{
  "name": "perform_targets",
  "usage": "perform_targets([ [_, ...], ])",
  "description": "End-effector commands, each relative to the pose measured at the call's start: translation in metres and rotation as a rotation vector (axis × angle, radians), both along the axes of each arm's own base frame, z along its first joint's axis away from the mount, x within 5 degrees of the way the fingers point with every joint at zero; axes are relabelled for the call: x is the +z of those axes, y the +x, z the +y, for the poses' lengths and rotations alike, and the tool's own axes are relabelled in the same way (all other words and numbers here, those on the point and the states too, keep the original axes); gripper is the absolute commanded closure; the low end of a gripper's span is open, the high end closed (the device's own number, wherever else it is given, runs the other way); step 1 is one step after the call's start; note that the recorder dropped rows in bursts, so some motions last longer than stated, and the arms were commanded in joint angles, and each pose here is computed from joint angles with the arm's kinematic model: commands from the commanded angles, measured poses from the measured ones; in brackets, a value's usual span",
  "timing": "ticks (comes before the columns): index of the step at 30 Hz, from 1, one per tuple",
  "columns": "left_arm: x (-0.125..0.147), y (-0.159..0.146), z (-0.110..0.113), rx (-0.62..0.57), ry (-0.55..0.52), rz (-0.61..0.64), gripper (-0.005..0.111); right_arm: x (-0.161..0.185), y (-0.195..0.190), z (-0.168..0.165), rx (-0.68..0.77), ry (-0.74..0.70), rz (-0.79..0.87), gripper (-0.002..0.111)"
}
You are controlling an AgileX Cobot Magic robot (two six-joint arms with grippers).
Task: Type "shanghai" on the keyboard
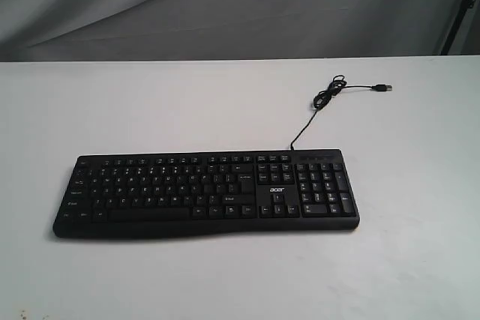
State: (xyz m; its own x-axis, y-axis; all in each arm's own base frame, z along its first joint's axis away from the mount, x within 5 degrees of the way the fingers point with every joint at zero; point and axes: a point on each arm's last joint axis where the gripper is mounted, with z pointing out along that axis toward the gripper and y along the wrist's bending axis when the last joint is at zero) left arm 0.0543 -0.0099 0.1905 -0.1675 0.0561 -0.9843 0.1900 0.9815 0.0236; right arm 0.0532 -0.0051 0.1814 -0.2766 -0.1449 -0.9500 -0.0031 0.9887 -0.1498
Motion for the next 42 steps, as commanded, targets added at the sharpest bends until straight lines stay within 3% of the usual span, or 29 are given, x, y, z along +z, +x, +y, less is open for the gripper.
perform_targets([
  [1, -0.001, 0.0, 0.0, -0.004, -0.003, -0.003, 0.107, -0.001, 0.0, 0.0, 0.002, 0.009, -0.004, 0.108],
  [30, -0.001, 0.0, 0.0, -0.004, -0.003, -0.003, 0.107, 0.005, 0.001, 0.001, 0.017, -0.013, -0.069, 0.108],
  [42, -0.001, 0.0, 0.0, -0.004, -0.003, -0.003, 0.107, 0.043, 0.001, 0.011, 0.122, -0.023, -0.489, 0.108],
])
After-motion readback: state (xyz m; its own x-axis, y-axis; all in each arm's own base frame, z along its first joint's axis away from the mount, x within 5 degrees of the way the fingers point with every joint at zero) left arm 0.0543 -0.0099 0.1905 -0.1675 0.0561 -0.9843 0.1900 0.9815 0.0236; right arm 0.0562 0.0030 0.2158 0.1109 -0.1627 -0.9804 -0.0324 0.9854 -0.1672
